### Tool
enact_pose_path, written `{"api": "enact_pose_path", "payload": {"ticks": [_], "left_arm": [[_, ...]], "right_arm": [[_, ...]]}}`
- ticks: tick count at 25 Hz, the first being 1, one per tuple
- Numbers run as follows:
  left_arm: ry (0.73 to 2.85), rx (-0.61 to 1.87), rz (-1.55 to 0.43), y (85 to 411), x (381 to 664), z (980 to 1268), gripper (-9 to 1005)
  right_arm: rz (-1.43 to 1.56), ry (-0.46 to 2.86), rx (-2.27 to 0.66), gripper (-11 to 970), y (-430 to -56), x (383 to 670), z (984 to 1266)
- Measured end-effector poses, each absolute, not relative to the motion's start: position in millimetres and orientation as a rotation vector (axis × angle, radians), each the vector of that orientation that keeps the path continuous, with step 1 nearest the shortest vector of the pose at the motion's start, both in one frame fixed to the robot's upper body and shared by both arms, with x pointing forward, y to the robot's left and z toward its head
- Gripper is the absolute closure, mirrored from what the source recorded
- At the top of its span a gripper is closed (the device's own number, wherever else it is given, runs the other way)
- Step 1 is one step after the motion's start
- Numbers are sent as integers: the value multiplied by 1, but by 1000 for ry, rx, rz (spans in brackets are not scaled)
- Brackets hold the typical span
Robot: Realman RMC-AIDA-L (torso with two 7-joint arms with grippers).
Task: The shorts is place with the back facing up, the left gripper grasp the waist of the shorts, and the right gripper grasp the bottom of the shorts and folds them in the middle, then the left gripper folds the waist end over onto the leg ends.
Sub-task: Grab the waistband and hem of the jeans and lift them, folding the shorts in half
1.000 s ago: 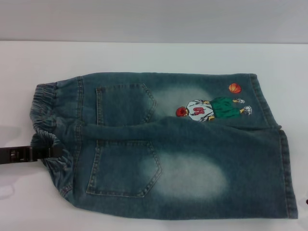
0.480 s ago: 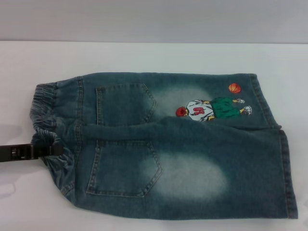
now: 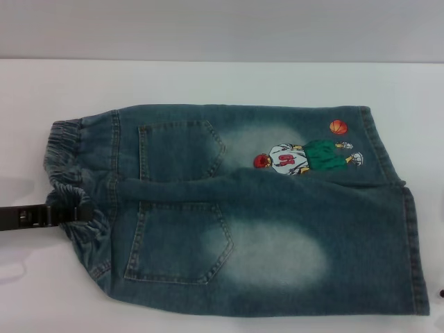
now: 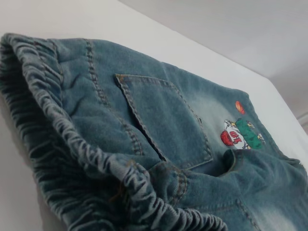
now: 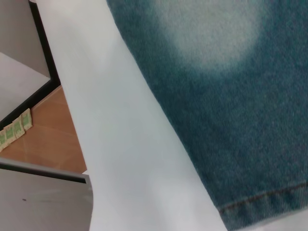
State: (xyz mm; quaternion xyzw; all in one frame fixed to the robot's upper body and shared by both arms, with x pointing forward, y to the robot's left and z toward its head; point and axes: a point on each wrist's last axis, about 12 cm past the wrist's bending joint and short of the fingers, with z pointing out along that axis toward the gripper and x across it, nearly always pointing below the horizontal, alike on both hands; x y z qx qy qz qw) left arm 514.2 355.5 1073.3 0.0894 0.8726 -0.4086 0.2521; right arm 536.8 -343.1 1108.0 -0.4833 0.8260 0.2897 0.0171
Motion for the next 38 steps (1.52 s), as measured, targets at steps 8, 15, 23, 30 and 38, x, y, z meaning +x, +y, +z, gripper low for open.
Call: {"api": "enact_pose_path", "payload": {"ticks": [8,15,23,30,38], "left_arm": [[2372,243,-1117,354,514,1073,893],[2372,240,-1118,353,514,1072,889],[2372,239,-1120,352,513,1071,885],[2376,238,-1118,352,512,1070,881],[2377,240,-1117,353,512,1070,876]], "right_arm": [[891,2556,-1516,326,-337,539,1105],[874,2556,-1538,325,-333,539,1101],[881,2547,-1544,326,-328,539,1099],[882,2528,-1544,326,-323,541,1100],[883,2490,-1566,325,-314,547,1106]]}}
